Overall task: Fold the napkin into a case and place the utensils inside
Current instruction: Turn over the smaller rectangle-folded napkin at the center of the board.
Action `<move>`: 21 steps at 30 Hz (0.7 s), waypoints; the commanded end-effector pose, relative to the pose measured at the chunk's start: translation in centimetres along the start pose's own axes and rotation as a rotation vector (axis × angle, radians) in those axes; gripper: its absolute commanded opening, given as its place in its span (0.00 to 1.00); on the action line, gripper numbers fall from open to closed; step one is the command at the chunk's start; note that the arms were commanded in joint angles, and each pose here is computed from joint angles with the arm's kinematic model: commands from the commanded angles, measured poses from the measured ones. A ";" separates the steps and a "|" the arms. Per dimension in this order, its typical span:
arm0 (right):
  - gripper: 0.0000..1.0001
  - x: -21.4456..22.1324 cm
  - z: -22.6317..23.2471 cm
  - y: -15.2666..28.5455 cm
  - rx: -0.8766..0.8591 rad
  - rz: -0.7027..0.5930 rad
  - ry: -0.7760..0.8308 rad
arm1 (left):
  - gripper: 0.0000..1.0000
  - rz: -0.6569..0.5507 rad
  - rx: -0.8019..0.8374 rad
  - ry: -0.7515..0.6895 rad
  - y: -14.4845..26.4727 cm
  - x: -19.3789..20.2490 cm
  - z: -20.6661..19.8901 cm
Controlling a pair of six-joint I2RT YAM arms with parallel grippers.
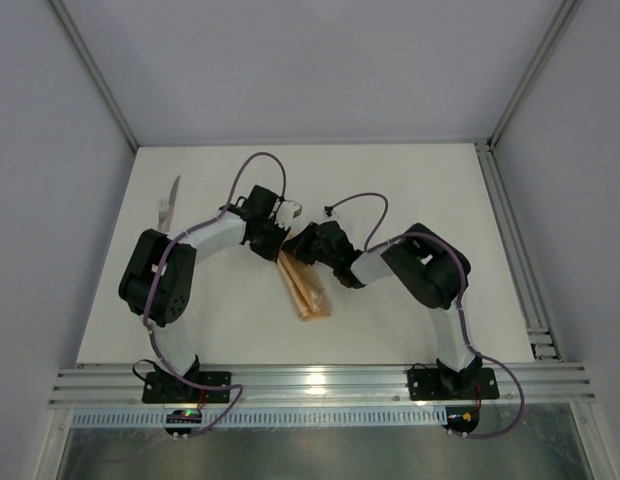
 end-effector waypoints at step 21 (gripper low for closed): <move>0.03 0.1 1.7 -2.0 -0.003 -0.053 0.013 | 0.00 -0.019 0.050 -0.025 -0.2 -1.2 -0.3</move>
Point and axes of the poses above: each gripper's point midway between its finger pads, its own y axis back along the fingers, its own z axis along the line the jaws close on, x = y × z, the point moved 3 cm from there along y, back along the fingers, and after that the axes turned 13 degrees about -y, right-handed, at the moved point
